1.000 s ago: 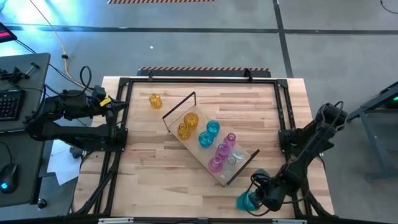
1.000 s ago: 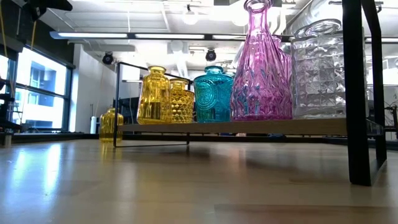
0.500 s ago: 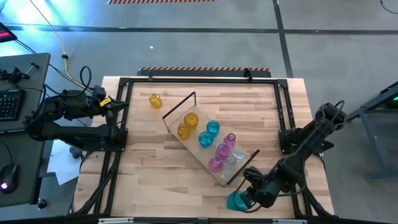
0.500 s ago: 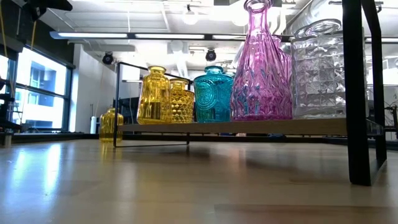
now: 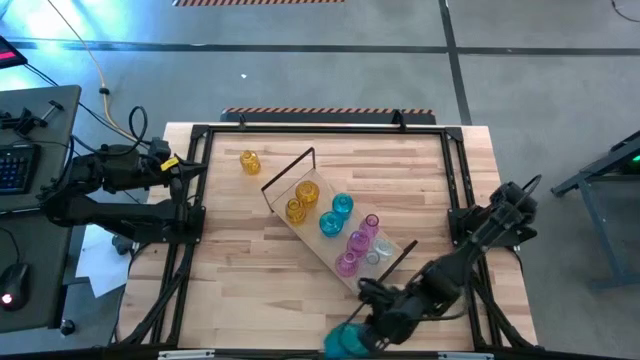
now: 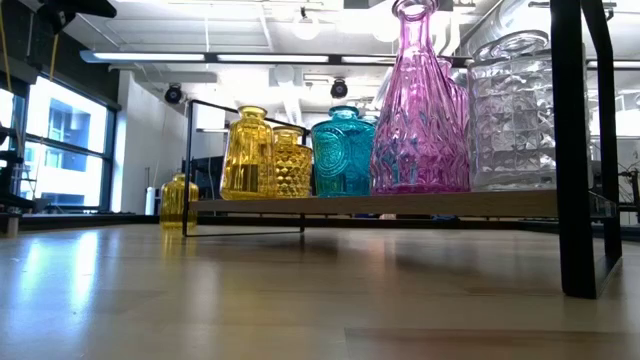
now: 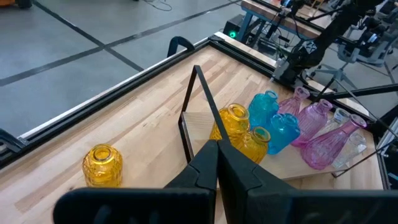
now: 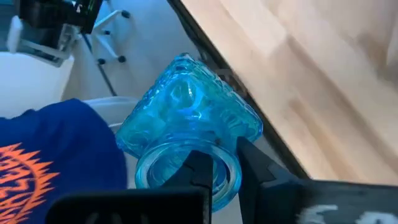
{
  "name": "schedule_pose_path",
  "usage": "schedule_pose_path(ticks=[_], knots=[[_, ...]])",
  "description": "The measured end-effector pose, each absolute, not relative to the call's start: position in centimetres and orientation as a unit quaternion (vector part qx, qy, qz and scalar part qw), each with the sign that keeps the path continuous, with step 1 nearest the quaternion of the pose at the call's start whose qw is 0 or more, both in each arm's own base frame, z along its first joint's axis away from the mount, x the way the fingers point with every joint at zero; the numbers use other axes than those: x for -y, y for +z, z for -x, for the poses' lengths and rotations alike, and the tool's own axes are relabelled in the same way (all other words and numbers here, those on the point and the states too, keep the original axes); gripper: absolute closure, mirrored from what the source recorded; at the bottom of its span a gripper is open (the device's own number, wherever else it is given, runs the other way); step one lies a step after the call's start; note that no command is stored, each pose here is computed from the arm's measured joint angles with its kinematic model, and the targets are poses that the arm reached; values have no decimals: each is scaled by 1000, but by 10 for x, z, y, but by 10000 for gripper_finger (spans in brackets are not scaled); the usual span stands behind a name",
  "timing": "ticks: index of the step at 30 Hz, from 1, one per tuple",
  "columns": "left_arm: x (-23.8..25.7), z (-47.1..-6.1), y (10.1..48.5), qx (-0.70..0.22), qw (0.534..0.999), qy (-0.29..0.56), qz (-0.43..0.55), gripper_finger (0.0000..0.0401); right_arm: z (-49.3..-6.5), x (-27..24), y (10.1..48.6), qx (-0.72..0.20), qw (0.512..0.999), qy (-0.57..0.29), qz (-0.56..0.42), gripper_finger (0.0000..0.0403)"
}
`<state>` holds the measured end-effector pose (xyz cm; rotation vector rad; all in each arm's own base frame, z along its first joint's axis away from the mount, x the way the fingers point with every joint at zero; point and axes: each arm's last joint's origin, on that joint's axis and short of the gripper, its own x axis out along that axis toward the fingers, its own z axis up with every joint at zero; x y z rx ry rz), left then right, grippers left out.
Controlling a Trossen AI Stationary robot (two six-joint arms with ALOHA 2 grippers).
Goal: Sort vases onto shelf
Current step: Put the blue crystal vase on the shelf
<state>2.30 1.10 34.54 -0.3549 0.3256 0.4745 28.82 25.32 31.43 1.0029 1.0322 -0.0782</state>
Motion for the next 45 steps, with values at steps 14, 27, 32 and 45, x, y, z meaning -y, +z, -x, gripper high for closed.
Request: schedule_pose_path(ticks=[14, 27, 32, 45], knots=[[-5, -24, 343, -189, 950, 143, 201, 401, -391, -212, 367, -428, 839, -8, -335, 393], [-3, -23, 340, -204, 932, 119, 275, 401, -412, -139, 351, -526, 816, -11, -240, 393], [-2, -25, 343, -193, 926, 105, 308, 401, -413, -117, 356, -529, 826, 1, -196, 393], [3, -84, 313, -212, 919, 4, 332, 401, -412, -76, 351, -569, 814, 15, -116, 393]])
